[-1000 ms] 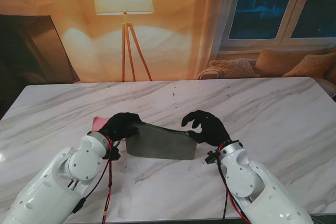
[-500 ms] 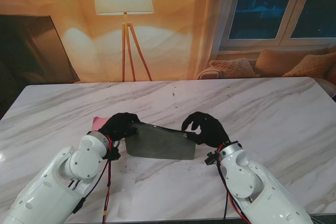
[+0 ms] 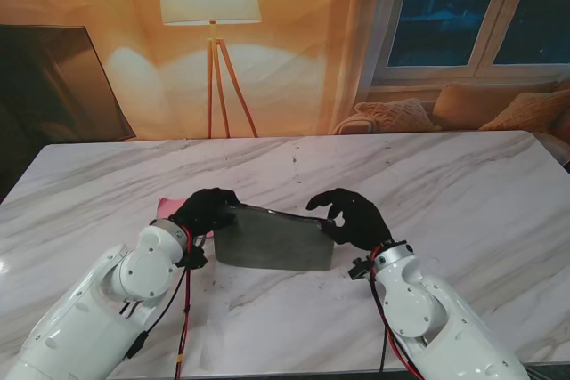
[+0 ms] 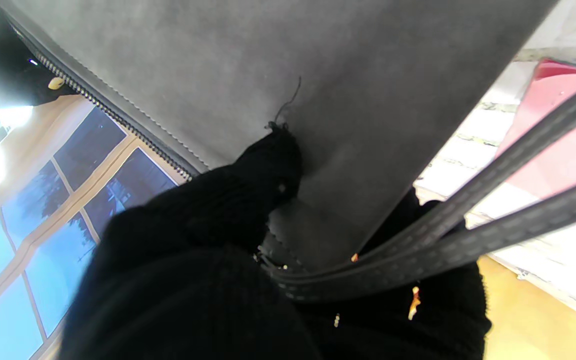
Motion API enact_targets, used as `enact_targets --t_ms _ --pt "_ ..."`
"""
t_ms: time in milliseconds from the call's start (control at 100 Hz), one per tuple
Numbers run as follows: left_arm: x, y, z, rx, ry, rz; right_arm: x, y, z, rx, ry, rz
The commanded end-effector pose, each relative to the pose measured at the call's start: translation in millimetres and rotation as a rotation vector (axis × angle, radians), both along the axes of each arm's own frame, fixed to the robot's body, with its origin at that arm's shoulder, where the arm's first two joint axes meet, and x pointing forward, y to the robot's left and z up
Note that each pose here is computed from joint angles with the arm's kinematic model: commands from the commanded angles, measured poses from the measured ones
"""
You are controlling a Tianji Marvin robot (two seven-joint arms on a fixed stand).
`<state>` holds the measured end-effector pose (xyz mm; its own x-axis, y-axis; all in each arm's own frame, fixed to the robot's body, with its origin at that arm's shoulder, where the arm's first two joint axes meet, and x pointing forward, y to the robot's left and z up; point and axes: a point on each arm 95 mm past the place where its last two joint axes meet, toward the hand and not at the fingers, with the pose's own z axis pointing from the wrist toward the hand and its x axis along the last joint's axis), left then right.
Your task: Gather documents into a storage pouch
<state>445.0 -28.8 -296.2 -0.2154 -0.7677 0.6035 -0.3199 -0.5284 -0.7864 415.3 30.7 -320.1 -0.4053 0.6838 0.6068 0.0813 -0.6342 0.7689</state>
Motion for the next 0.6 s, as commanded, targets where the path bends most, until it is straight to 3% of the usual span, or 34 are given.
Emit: enact_targets --t_ms 0,590 --pt "-0.5 -3.1 -0.5 -0.003 0.009 -0.013 -1.4 1.6 -1.8 0.003 0.003 0.004" --pt "-0.4 -2.2 -0.9 -0.002 0.008 -0.016 -1.1 -1.5 -7.7 -0.011 -0.003 -0.001"
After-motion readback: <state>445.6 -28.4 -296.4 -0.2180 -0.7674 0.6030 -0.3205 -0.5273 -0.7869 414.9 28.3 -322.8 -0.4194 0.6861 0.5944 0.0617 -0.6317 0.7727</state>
